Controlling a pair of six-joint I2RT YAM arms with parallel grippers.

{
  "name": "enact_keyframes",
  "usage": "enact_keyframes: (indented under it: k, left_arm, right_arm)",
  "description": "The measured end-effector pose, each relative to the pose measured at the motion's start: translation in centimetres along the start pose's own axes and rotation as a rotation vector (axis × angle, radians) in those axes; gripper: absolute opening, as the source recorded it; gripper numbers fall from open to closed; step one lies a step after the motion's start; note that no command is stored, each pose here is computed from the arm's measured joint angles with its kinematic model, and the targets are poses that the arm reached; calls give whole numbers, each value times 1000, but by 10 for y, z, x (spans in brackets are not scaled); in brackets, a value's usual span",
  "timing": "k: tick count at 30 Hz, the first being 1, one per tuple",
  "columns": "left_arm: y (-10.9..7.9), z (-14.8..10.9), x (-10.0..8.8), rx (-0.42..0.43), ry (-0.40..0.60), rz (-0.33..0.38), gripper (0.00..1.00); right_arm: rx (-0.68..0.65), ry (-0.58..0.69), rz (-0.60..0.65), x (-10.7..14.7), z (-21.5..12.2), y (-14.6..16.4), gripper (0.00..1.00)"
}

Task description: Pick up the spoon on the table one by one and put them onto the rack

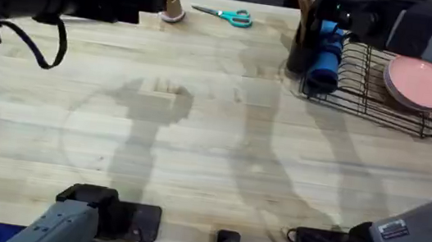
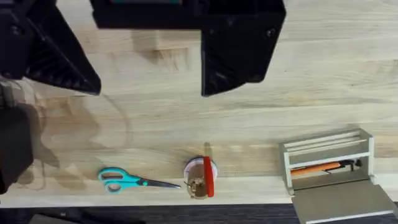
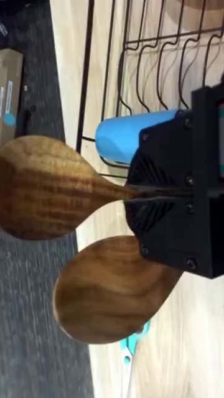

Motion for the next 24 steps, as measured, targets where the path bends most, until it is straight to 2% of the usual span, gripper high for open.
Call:
enact_keyframes:
  k: [17,20,24]
  left_arm:
    - [0,0,0,0,0,0,993]
    - [0,0,0,0,0,0,993]
    - [0,0,0,0,0,0,992]
  right_arm:
    - [11,41,-11,8,0,-2,38]
    - [15,51,-17,10,-1,-3,190]
    - [18,59,-19,11,-1,-3,253]
Point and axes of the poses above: each hand's point on the last joint's axis, 136 mm out from that joint toward the fingers, its own z axis out along the fingers, its own y axis along the line the jaws close on, x = y × z, the point moved 6 cm from there along -z, back along the fingers, and after that the axes turned 11 degrees about z, right-handed, at the moved point
